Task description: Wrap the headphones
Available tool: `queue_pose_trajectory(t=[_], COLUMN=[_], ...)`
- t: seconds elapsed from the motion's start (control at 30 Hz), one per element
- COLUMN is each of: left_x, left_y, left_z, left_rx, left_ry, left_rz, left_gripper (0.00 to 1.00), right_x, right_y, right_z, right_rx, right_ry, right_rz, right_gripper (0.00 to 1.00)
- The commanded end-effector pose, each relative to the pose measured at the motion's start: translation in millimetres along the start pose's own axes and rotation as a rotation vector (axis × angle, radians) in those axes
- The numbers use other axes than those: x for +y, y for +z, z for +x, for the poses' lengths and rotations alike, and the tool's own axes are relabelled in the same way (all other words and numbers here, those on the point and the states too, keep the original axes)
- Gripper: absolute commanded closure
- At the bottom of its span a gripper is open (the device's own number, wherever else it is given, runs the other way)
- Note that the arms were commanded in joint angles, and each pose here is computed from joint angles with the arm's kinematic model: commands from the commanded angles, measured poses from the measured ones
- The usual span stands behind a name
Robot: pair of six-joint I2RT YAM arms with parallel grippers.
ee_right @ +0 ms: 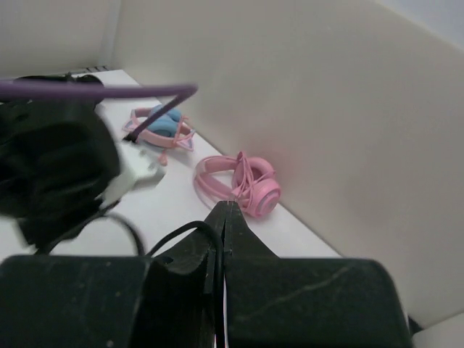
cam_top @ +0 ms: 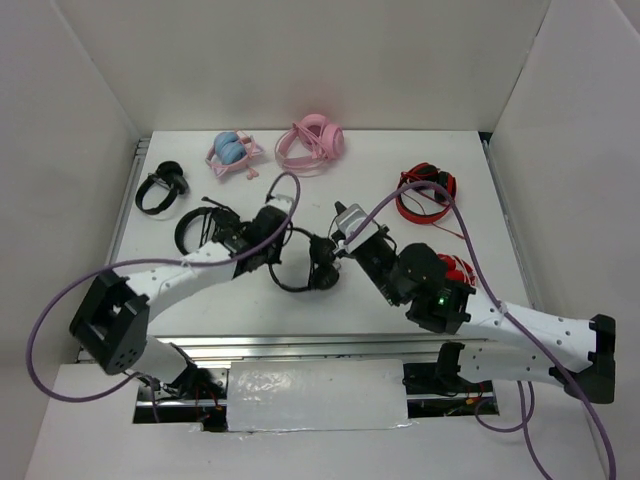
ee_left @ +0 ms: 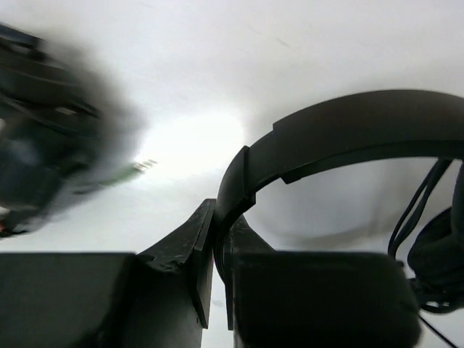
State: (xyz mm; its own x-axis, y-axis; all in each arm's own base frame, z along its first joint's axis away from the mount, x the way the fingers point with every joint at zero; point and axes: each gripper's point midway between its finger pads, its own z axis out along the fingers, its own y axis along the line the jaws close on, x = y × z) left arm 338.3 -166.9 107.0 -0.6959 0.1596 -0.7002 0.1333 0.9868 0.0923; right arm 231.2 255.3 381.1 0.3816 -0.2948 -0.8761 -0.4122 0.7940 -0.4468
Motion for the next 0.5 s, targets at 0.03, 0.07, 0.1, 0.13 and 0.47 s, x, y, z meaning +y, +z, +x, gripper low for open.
queue_pose_trajectory(t=[0.03, 0.07, 0.1, 0.13, 0.47], left_x=[-47.1, -61.2, -65.0, -70.8, -111.5], left_y=[-49.0, -60.7, -65.3, -79.4, -184.0], left_z=[2.7, 7.6, 17.3, 15.3, 4.4], left_rx=[-0.133, -0.145, -0.136, -0.163, -0.347], left_ry=[0.037, 0.064, 0.078, 0.071, 0.135], left_rz=[0.235, 0.284, 0.306, 0.346, 0.672], left_gripper=[1.0, 1.0, 1.0, 1.0, 1.0], right_x=[-23.4, -38.4, -39.2, -40.2, -53.5], right_y=[19.1, 27.9, 32.9, 39.7, 71.8], right_z=[-34.0, -25.9, -23.0, -15.8, 93.0], right_rx=[-0.125, -0.107, -0.108, -0.092, 0.063], right_ry=[-0.052, -0.056, -0.027, -0.019, 0.186], right_rz=[-0.035, -0.013, -0.033, -0.055, -0.181], right_gripper=[1.0, 1.0, 1.0, 1.0, 1.0])
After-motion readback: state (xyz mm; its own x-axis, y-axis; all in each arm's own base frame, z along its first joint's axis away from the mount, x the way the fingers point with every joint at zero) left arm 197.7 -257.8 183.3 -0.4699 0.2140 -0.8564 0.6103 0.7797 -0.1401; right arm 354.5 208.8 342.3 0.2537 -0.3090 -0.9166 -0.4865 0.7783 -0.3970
